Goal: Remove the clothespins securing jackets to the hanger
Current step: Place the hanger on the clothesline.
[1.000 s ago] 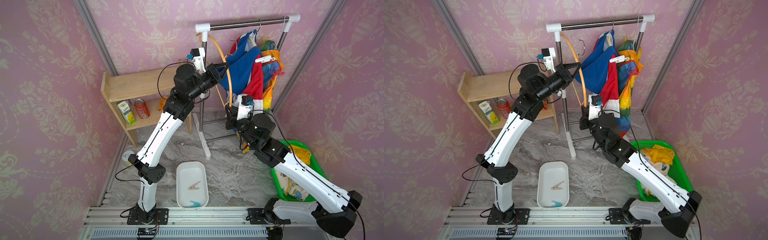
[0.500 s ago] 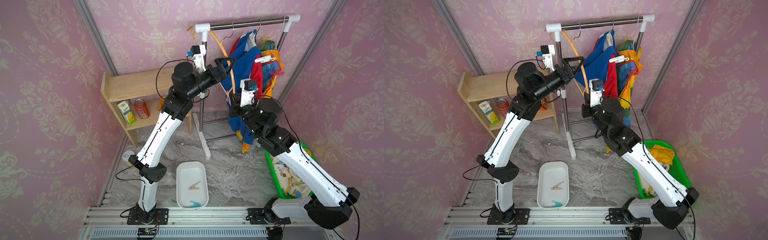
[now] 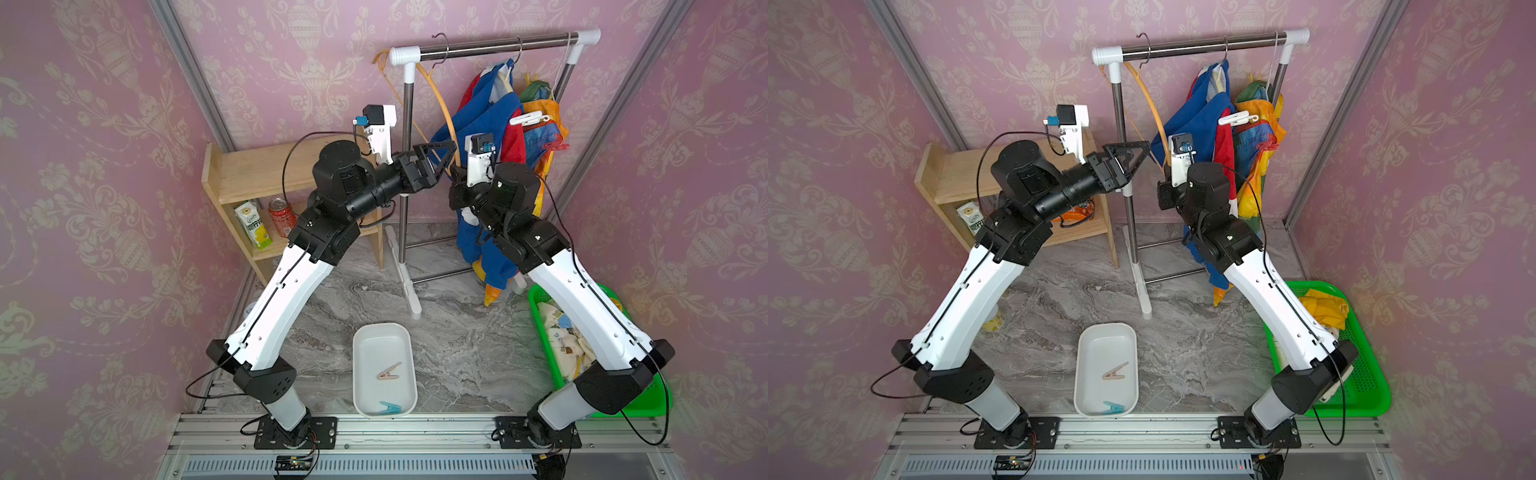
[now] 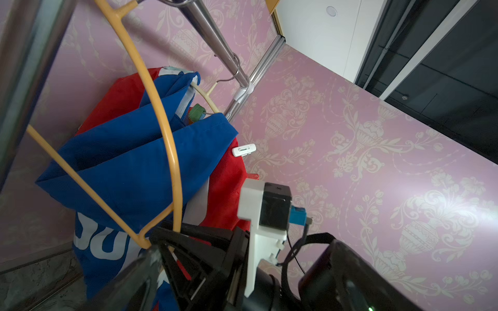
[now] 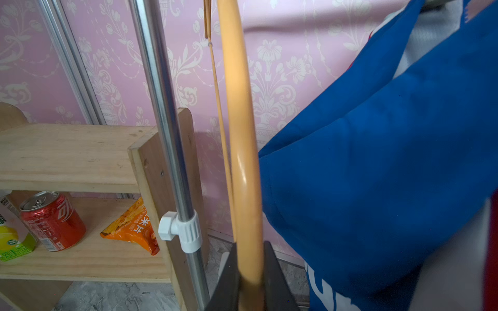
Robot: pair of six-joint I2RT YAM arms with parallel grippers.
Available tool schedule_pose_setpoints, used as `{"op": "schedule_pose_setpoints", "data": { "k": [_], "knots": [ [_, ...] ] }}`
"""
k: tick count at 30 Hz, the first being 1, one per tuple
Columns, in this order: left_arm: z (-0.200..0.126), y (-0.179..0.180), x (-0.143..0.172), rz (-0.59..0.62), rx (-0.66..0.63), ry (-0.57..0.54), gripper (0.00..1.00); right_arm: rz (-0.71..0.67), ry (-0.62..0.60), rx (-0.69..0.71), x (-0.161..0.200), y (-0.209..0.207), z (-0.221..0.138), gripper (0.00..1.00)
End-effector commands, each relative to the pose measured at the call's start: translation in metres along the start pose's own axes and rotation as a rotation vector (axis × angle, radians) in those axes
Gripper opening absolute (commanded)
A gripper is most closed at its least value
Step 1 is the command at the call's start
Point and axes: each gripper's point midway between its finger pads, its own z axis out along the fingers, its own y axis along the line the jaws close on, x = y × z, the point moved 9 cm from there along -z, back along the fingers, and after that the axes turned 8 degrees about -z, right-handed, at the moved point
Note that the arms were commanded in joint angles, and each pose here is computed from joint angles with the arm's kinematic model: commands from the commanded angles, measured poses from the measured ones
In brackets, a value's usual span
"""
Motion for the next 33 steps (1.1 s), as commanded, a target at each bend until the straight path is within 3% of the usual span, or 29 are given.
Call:
{"op": "schedule_pose_setpoints", "data": {
  "k": [1, 15, 19, 26, 29, 33],
  "knots": [
    [-0.02, -0.015, -0.005, 0.109, 0.026, -0.056, 0.99, 0.011, -0.056, -0.02, -0.019, -0.001, 0.002, 0.0],
    [-0.059, -0.02, -0.006, 0.182, -0.062, -0.133, 0.99, 0.005, 0.035, -0.035, 0.014, 0.012, 0.011, 0.0],
    [-0.06, -0.02, -0.006, 0.185, -0.067, -0.134, 0.99, -0.019, 0.052, -0.058, 0.017, 0.02, 0.008, 0.14],
    [-0.07, -0.019, -0.004, 0.187, -0.093, -0.159, 0.99, -0.003, 0.057, -0.072, 0.02, 0.023, -0.004, 0.16],
    [-0.071, -0.018, -0.003, 0.182, -0.092, -0.16, 0.99, -0.002, 0.059, -0.077, 0.02, 0.022, -0.011, 0.28],
    [-0.071, -0.017, -0.002, 0.177, -0.09, -0.162, 0.99, 0.0, 0.066, -0.094, 0.019, 0.021, -0.024, 0.59]
  ]
}}
